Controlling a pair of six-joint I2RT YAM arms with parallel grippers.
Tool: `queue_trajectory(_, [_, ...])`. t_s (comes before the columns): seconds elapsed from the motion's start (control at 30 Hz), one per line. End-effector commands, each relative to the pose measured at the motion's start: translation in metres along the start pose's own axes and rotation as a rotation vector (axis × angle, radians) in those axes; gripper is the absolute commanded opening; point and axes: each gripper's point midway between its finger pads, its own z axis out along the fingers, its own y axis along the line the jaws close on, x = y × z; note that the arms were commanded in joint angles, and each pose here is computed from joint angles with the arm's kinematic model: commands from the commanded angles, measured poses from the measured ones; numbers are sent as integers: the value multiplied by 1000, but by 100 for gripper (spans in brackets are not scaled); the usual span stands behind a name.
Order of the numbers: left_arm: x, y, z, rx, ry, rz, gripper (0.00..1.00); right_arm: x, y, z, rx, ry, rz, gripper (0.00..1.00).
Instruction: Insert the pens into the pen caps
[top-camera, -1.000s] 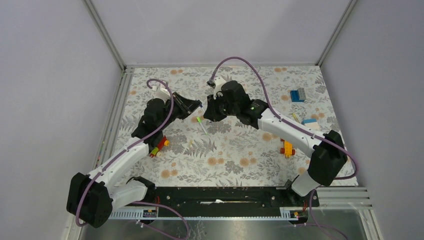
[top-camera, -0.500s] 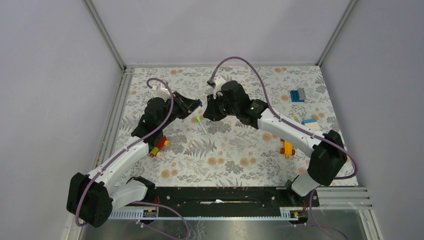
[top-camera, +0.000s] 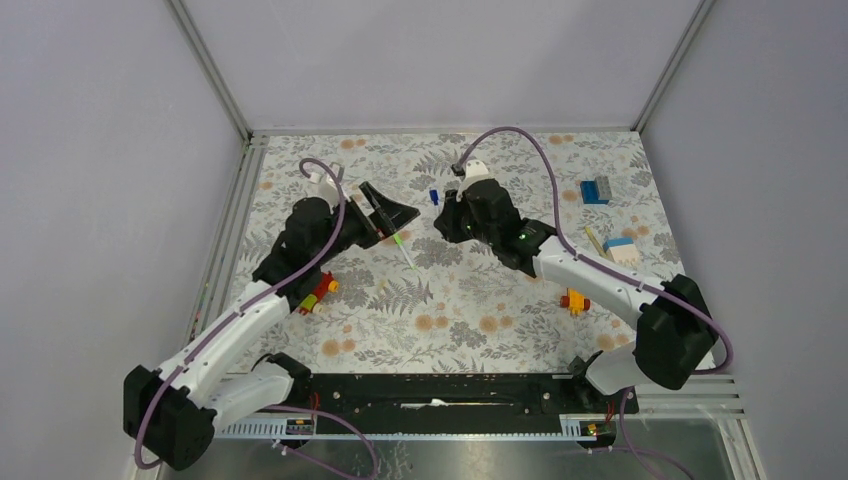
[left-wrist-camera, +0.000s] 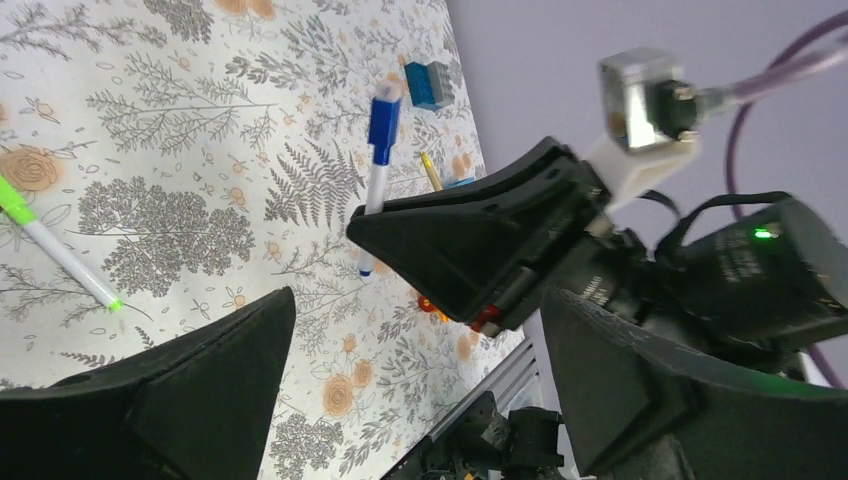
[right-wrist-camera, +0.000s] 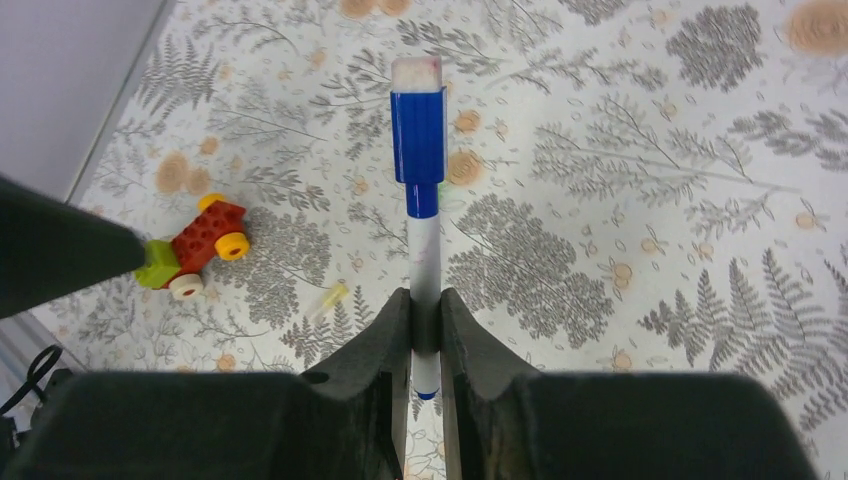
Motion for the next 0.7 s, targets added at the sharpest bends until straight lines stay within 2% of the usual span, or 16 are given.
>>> queue_trajectory(0.0, [-26,-16,-21,-14,-90,94,99,-3,-10,0,77,-49,113,0])
queue_trajectory(0.27, [-39,22,-70,-292,-151,231,99,26,-17,31,140,34,271,0])
queue_trajectory(0.5, [-45,37,-106,-403,-189,322,99,55,-20,64,155,126,302,0])
queue_trajectory(0.67, [-40,47,-116,-427,-175,371,99,75,-25,84,177,179,304,0])
